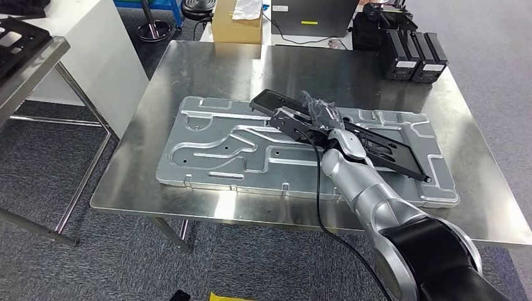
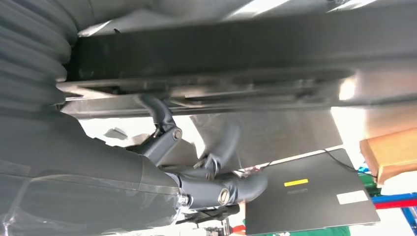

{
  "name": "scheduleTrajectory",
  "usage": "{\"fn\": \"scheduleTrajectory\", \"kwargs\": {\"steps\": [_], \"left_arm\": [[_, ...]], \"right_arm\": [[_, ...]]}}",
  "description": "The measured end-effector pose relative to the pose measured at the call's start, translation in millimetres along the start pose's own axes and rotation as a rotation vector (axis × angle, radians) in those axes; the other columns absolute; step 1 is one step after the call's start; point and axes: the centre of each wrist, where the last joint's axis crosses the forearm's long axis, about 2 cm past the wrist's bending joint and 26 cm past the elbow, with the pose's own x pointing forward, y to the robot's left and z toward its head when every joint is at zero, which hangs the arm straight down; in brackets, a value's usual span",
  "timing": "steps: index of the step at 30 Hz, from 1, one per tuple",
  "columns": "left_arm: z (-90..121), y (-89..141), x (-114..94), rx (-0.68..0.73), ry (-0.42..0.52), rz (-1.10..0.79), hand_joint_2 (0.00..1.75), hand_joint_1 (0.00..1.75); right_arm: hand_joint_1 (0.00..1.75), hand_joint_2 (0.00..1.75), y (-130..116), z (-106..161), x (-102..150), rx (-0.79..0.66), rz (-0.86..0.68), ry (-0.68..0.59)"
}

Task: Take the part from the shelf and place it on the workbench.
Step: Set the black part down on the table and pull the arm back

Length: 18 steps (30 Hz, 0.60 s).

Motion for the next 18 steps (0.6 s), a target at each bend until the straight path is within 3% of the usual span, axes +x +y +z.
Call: {"fn": "scheduleTrajectory", "kwargs": {"steps": [2,3,4,6,7,9,10,13,18], "left_arm": [[0,0,0,-0.003,0.007,-0.002,0.00,0.00],[0,-1,0,-0.003,0.013,-0.004,0.00,0.00],[0,-1,-1,-0.002,0.019,-0.007,0.00,0.00],[0,-1,-2,0.006,0.026,-0.010,0.00,0.00],[1,-1,-2,0.012,0.023,-0.011,0.00,0.00],[1,-1,-3,0.026,0.008,-0.011,0.00,0.00],[0,0,-2,0.033,-0.002,-0.009,0.00,0.00],[0,1,-1,0.050,-0.031,-0.001,0.00,0.00],[0,2,1,0.064,-0.059,0.005,0.00,0.00]], "right_arm": [[0.00,0.87,0,0,0,-0.003,-0.030,0.004],[0.00,0.44,-1,0,0,-0.003,-0.057,0.007],[0.00,0.44,-1,0,-1,-0.003,-0.093,0.011],[0.00,1.31,-1,0,-4,-0.004,-0.181,0.022],[0.00,1.31,-1,1,-7,-0.011,-0.234,0.030],[0.00,0.44,-2,2,-13,-0.039,-0.347,0.053],[0.00,0.44,-4,2,-18,-0.062,-0.401,0.068],[0.00,1.75,-19,1,-36,-0.140,-0.525,0.115],[0.00,1.75,-49,1,-68,-0.245,-0.624,0.178]]}}
